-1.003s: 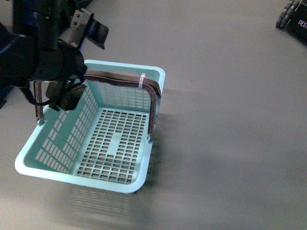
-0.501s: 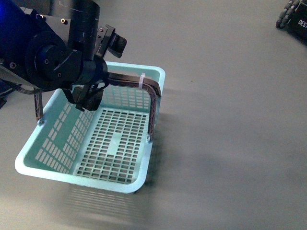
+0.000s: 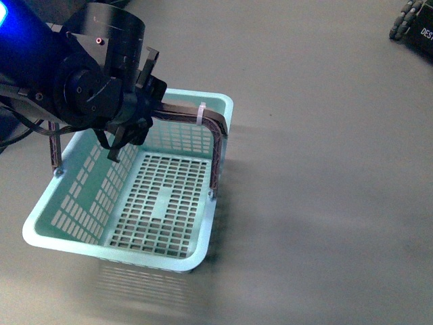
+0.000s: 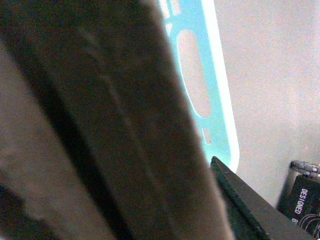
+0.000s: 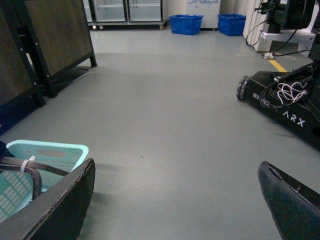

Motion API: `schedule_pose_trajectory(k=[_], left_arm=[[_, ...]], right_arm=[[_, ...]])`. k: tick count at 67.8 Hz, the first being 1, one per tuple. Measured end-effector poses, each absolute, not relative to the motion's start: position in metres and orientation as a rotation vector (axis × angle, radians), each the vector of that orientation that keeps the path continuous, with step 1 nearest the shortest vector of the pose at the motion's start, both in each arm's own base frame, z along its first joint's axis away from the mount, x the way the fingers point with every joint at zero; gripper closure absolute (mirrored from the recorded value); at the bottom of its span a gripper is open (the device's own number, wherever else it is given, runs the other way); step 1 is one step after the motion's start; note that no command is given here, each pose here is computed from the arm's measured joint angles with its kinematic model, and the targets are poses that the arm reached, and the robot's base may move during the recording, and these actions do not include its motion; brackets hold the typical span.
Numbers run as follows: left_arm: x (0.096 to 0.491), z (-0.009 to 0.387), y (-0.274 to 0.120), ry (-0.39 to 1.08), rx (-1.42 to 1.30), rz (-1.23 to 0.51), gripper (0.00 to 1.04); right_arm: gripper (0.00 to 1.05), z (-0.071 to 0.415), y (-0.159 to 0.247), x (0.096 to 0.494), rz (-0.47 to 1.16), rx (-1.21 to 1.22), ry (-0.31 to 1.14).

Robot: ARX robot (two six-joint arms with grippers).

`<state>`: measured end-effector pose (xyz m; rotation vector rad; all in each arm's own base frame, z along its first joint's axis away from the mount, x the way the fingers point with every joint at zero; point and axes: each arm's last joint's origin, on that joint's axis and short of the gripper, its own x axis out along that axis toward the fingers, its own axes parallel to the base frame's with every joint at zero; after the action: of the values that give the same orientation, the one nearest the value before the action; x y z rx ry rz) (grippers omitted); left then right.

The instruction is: Pick mango and avocado into basket

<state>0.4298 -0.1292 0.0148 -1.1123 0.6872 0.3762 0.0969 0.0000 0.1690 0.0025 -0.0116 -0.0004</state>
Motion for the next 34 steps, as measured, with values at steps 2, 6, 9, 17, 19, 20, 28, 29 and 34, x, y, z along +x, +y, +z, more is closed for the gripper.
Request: schedule_pose_trajectory(k=[2,6,9,17,19,20,28,29,34], left_arm=[[0.43,0.015,-0.129,0.686,-1.125,0.386,0.76],[0.433,0.017,-0.13,0.682,-1.168,0.4,0.86],[0.433,0.018,-0.13,0.687,-1.17,0.393,0.9],[0.429,0.021,-0.128,0.678,-1.178,0.39,0.9],[0.427,0.021,-0.127,0.679,-1.179,0.393,0.91],[0.424,0.022,-0.126,0.679,-1.181,0.396,0.91],[0.405,0.03,-0.118,0.687,-1.196,0.42,0.91],[0.404,0.032,-0.117,0.684,-1.203,0.423,0.91],[0.39,0.049,-0.108,0.665,-1.239,0.434,0.91]], right_arm=[[0.09,0.169,0.0,0.097,-0.001,0.003,-0.012],[0.09,0.169,0.0,0.097,-0.001,0.003,-0.012],[0.09,0.169,0.0,0.097,-0.001,0.003,-0.012],[0.09,0.169,0.0,0.097,0.0,0.002,-0.012],[0.09,0.169,0.0,0.097,-0.001,0.002,-0.012],[0.09,0.169,0.0,0.097,-0.001,0.002,-0.012],[0.09,0.169,0.0,0.097,0.0,0.002,-0.012],[0.09,0.169,0.0,0.097,-0.001,0.003,-0.012],[0.09,0.169,0.0,0.097,-0.001,0.003,-0.012]])
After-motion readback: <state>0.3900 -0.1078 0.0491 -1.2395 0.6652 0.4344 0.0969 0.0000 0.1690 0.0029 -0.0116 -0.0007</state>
